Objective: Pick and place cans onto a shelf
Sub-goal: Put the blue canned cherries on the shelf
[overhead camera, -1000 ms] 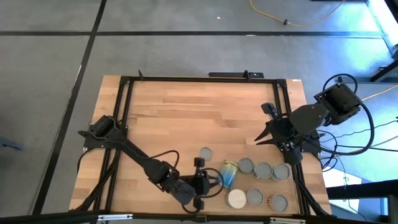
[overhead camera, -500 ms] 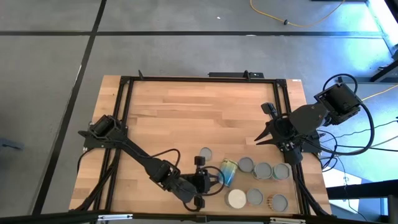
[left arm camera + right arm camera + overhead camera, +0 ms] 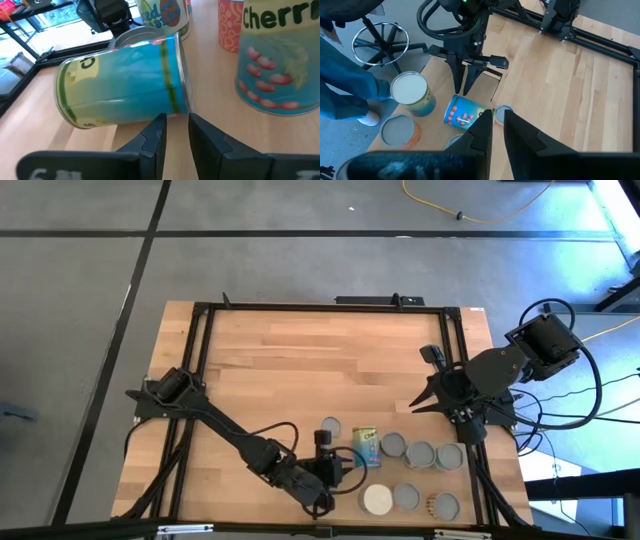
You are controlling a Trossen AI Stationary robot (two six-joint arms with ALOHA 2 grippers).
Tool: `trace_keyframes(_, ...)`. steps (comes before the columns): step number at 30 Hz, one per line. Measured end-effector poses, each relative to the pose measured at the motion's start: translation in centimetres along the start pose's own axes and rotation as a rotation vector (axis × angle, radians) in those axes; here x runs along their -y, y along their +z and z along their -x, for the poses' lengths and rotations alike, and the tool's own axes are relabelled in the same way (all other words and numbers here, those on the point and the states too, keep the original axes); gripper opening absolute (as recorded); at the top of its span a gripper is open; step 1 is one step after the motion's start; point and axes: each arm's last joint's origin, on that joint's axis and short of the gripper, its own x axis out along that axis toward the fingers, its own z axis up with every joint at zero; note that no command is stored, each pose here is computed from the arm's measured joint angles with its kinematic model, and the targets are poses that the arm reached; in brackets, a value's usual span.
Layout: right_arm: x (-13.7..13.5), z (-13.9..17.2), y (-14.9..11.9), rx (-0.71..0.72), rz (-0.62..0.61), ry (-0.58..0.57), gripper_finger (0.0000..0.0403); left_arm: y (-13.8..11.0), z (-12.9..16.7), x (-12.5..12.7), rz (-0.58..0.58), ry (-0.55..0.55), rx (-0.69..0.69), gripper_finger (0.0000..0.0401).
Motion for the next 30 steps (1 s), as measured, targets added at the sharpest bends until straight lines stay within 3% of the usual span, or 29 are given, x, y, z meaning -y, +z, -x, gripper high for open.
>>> trace_keyframes(14, 0.0, 0.0, 0.0, 0.000, -0.023, 0.010, 0.0051, 1.1, 0.7, -0.3, -0.005, -0.011, 0.013, 0.0073)
trace_keyframes(22, 0.0, 0.0, 0.0, 0.000, -0.036, 0.010, 0.0051, 4.8, 2.8, -1.6, -0.110, -0.030, -0.081, 0.0073)
trace_keyframes(30, 0.3, -2.2, -0.4, -0.089, -0.088, -0.013, 0.0051, 8.3, 4.2, -4.8, -0.035, -0.001, -0.148, 0.0073)
